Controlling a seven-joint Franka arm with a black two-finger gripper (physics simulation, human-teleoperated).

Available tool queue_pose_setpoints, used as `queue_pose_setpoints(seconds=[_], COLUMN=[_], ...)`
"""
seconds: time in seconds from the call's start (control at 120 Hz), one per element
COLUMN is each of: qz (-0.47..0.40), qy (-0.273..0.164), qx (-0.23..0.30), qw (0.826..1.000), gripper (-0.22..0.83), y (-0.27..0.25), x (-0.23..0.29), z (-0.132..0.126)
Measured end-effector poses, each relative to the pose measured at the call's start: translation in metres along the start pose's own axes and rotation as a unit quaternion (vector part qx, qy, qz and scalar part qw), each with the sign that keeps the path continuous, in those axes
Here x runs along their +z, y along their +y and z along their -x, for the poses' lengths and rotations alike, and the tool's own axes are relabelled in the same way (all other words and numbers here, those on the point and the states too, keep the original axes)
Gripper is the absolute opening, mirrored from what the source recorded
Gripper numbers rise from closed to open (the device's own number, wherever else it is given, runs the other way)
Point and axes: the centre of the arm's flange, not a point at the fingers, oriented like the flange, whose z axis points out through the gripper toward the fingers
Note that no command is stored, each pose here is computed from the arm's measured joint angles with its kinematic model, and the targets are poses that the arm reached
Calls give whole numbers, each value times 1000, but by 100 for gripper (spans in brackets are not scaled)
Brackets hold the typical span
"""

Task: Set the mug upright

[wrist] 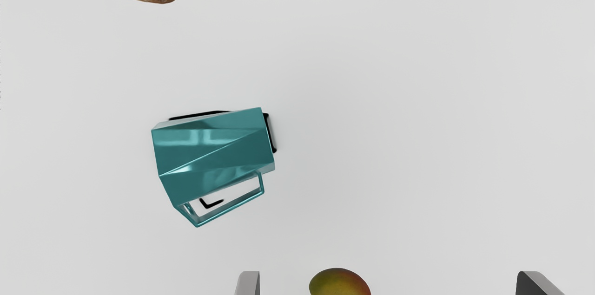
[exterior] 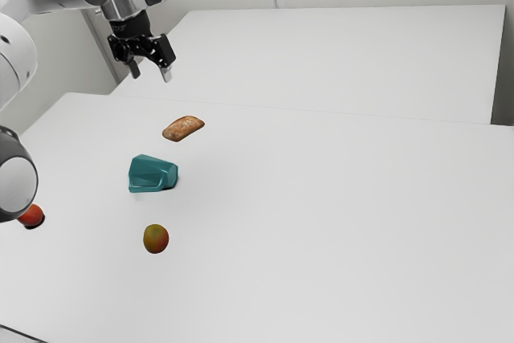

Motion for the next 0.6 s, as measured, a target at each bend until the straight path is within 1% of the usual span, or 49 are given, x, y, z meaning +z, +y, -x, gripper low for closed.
queue_pose_setpoints(seconds=[0.167,0.267,0.342,0.442,0.525,0.6], qz=[-3,2,13,48,73,92], qy=[2,-13,-30,-45,-44,-37], qx=[-3,2,-12,-43,-59,-65], qw=[1000,1000,999,997,995,993], gripper=[62,61,61,61,62,62], y=[-4,4,-11,-49,-75,-92], x=[-5,9,26,56,73,82], z=[5,9,25,49,66,76])
